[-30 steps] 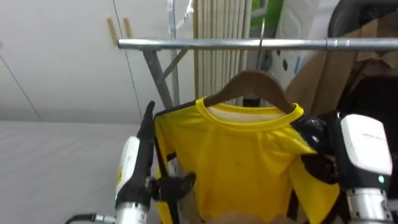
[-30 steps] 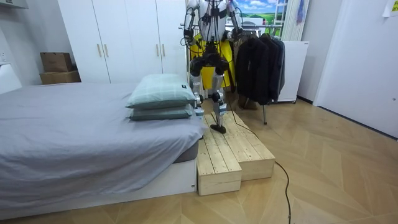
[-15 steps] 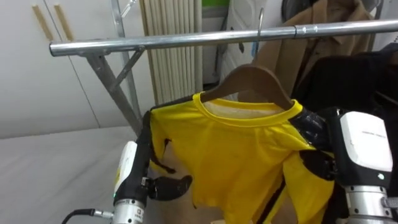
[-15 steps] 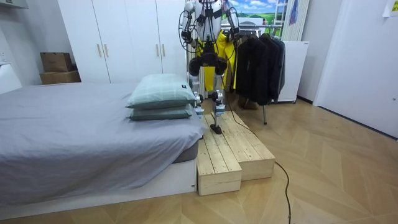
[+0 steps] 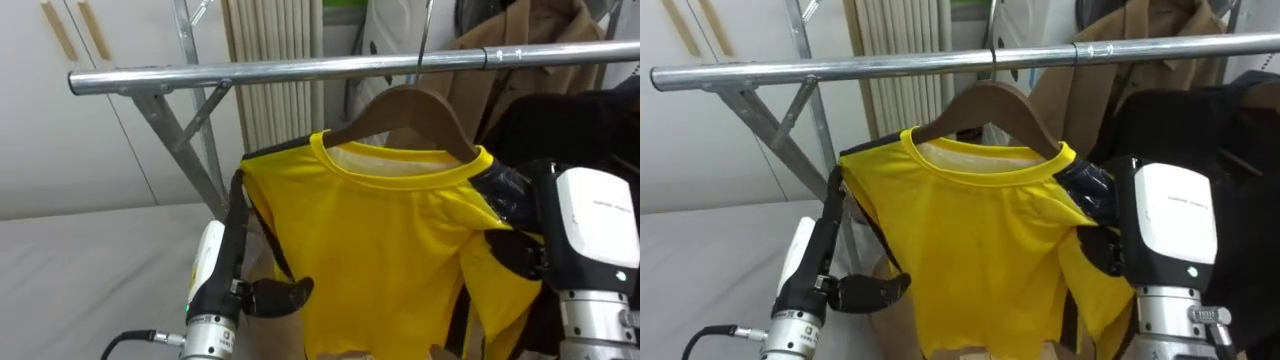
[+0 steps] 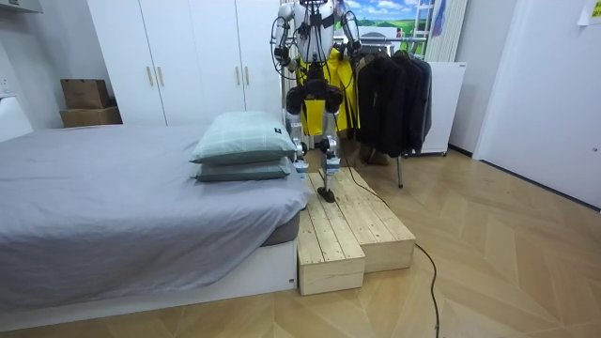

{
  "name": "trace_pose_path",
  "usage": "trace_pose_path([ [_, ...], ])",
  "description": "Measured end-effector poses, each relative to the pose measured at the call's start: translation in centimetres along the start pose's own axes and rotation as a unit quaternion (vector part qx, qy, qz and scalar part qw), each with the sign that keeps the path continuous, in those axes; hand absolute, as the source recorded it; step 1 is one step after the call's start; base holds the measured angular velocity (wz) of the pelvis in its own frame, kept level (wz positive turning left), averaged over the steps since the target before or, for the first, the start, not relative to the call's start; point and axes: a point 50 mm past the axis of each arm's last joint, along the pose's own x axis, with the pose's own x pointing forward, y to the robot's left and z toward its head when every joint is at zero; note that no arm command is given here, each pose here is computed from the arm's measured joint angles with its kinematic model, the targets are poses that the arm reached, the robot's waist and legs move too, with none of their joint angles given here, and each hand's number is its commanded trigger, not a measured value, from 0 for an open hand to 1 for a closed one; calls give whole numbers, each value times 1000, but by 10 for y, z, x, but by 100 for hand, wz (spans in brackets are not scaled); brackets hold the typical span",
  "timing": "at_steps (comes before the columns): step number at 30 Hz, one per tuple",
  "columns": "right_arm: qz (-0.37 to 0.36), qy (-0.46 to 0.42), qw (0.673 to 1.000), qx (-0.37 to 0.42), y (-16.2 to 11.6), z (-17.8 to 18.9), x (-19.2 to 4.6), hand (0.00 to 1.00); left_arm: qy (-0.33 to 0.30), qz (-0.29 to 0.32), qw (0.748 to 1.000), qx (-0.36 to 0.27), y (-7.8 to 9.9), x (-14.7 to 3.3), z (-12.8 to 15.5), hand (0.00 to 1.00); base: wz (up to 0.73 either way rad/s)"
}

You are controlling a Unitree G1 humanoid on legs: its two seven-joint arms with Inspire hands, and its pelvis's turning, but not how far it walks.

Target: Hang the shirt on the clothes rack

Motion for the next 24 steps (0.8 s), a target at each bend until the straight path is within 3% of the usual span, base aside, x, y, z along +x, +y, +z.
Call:
trace_pose_path([
  [17, 23, -31, 999, -4, -2, 7, 16, 100, -10, -29, 1000, 5, 9, 0, 2, 0, 13],
  [24, 28, -36, 998, 35, -5, 10, 24, 100, -33, -18, 999, 1, 18, 1, 11, 0, 2],
])
